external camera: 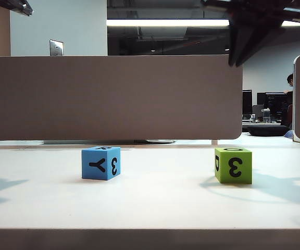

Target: Stack the letter block on the right onto the letter block on the left.

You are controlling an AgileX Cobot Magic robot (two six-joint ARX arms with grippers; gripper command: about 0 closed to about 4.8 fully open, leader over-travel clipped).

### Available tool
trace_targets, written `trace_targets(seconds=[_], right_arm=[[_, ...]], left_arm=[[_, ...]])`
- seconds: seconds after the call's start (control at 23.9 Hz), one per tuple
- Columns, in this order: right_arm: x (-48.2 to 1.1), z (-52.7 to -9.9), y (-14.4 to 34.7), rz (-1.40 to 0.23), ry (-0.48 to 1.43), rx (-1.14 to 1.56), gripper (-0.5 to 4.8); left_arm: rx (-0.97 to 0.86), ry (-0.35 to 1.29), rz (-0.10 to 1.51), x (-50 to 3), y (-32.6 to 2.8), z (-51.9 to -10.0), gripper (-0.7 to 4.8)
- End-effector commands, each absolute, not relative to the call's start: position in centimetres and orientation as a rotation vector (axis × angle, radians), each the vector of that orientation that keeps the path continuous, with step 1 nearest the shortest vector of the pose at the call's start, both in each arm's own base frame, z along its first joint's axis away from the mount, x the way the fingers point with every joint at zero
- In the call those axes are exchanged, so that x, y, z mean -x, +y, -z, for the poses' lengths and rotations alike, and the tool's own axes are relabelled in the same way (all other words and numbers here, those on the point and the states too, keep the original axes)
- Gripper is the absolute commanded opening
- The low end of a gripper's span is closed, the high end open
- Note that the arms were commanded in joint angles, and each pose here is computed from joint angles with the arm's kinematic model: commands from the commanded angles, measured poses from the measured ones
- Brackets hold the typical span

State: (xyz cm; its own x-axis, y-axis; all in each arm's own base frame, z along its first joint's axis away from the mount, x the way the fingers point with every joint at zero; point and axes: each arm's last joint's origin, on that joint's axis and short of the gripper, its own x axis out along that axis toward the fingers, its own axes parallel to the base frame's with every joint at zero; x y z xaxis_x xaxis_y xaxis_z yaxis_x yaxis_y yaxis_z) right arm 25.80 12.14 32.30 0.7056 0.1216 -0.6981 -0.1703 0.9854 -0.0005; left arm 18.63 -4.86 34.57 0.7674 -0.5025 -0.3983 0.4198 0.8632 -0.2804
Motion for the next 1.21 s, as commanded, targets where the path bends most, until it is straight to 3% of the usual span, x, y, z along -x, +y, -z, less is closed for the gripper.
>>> trace_targets(seconds=[0.04,0.13,0.42,0.67,1.09,1.21], right_arm=[[-26.1,-32.2,12.8,-0.155,0.766,0.075,1.15],[-26.4,-31.9,13.3,-0.162,0.779,0.076,4.79],[-26.8,-31.0,13.4,-0.117,0.844,-0.029,4.79],[-28.8,-26.1,14.3,-0.001,1.041,-0.007,4.79],[-31.1,-21.4,15.6,0.057,1.14,-0.076,4.79],[-31.2,-21.4,15.6,0.055,1.133,-0.079,3.94]], left_arm=[[0.179,0.509,0.488,-19.0,-5.0,-35.4,-0.06],[0.162,0.555,0.474,-19.2,-5.5,-36.1,-0.06],[0.142,0.665,0.492,-19.8,-6.6,-36.8,-0.06],[0.087,0.663,0.489,-19.7,-6.7,-36.8,-0.06],[0.018,0.663,0.555,-19.2,-7.7,-36.8,-0.06],[0.014,0.662,0.556,-19.2,-7.8,-36.8,-0.06]])
